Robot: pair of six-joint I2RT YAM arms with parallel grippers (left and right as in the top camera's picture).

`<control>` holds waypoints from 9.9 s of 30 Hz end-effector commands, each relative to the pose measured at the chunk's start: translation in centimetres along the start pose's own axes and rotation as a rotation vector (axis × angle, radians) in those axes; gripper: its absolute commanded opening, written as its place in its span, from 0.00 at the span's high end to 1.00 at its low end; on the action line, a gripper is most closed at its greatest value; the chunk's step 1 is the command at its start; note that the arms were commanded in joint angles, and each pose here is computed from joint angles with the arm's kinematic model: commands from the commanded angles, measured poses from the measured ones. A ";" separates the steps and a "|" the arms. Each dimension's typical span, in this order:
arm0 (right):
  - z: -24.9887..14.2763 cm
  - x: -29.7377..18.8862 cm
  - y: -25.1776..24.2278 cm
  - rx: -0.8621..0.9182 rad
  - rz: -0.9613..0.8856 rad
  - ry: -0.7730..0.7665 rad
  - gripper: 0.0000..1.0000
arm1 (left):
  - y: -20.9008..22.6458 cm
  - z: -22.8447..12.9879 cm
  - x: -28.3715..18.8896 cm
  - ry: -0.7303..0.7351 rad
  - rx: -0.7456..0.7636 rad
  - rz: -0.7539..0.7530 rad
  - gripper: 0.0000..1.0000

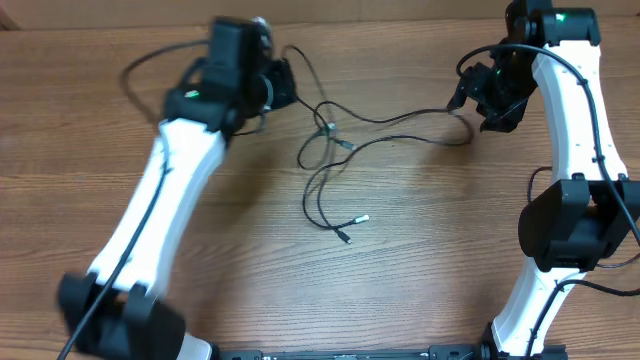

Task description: Untangle cables

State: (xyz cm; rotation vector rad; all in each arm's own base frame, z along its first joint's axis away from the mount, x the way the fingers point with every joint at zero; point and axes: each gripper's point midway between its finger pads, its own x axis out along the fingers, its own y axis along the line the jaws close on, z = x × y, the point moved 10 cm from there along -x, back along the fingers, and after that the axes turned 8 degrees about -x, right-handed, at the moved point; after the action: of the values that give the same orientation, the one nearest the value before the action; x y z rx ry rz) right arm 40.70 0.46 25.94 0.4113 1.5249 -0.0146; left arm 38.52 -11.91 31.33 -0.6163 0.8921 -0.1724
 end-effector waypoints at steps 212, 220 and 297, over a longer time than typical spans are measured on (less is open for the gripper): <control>0.1 15.2 2.5 -0.342 0.003 -0.323 0.30 | 2.3 11.1 -16.2 -0.551 -0.159 0.347 0.96; 0.8 16.4 2.5 -0.366 0.004 -0.348 0.33 | 1.2 11.8 -16.2 -0.572 -0.140 0.236 0.96; -1.4 0.4 1.9 -0.130 -0.091 -0.299 0.96 | 4.6 6.5 -15.6 -0.220 -0.198 0.507 0.96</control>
State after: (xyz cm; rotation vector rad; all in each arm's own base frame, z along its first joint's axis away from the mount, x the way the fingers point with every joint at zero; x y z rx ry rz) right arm 39.89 2.35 24.59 0.1874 1.2585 -0.2322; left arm 33.37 0.58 42.08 -0.5450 0.8413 0.4200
